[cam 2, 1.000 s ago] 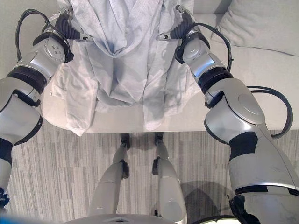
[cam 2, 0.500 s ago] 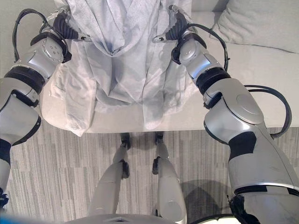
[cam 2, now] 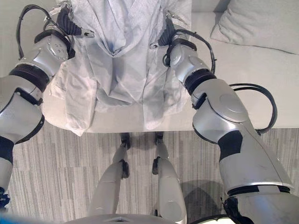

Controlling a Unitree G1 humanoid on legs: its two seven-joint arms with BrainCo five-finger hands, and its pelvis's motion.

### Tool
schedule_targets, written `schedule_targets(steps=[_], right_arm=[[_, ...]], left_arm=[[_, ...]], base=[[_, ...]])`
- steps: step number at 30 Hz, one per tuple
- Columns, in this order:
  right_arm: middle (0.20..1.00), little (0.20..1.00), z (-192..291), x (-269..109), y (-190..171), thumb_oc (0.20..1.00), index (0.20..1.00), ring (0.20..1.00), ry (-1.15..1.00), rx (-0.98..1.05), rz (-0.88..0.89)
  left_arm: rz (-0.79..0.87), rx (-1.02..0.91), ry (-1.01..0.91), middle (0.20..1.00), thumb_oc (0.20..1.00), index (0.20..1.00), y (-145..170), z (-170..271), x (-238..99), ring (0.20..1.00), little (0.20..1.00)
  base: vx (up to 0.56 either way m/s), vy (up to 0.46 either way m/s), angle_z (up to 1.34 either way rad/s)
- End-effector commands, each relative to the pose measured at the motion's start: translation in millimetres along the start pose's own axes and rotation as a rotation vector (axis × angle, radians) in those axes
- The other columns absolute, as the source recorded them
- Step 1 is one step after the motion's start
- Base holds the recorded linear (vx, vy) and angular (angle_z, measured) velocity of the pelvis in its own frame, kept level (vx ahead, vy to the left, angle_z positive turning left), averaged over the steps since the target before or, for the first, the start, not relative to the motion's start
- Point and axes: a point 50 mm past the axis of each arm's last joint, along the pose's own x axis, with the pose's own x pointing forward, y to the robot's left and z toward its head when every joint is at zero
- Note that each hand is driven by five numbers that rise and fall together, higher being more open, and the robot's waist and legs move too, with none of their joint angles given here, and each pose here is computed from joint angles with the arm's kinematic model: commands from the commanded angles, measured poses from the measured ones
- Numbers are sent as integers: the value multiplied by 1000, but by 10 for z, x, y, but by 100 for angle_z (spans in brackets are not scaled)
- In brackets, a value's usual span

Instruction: Hang the clothes on the sofa on the clothes rack.

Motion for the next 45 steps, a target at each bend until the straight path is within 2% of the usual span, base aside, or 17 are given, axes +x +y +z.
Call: schedule_targets(steps=[1,6,7,8,9,10,22,31,32,34,40,45], right_arm=[[1000,1000,295,152,-582,1000,1000,1000,-33,-21,-168],[1000,1000,284,156,-601,1000,1000,1000,-18,11,-166],[1000,1000,282,158,-612,1000,1000,1000,-14,28,-168],[1000,1000,283,158,-617,1000,1000,1000,-13,39,-167],[573,573,294,158,-617,573,573,573,-16,48,-169],[200,200,315,160,-625,200,200,200,-23,55,-173],[200,200,391,142,-633,200,200,200,-87,271,-187],[200,200,505,58,-586,200,200,200,-157,552,-269],[200,200,608,8,-555,200,200,200,-198,649,-295],[200,200,712,-60,-595,200,200,200,-260,710,-370],[200,200,902,-180,-706,200,200,200,-382,605,-549],[200,200,997,-245,-833,200,200,200,-443,510,-678]], left_arm=[[210,9,-119,1000,1000,1000,727,478,173,1000,1000],[213,2,-129,1000,1000,1000,729,533,173,1000,1000],[210,-6,-131,576,576,576,723,553,173,576,576],[208,-9,-132,376,376,376,718,558,173,376,376],[207,-10,-130,200,200,200,715,554,173,200,200],[205,-14,-131,200,200,200,706,561,172,200,200],[215,-5,-129,200,200,200,762,453,172,200,200],[301,-55,-154,200,200,200,761,494,146,200,200],[334,-82,-166,200,200,200,724,531,129,200,200],[382,-119,-213,200,200,200,678,672,95,200,200],[488,-176,-300,200,200,200,617,919,9,200,200],[605,-301,-382,200,200,200,709,1162,-92,200,200]], base=[[2,-3,4],[13,-5,2],[0,0,0],[0,0,0],[0,0,0],[0,0,0],[-18,5,0],[0,0,0],[0,0,0],[0,0,0],[0,0,0],[6,-6,0]])
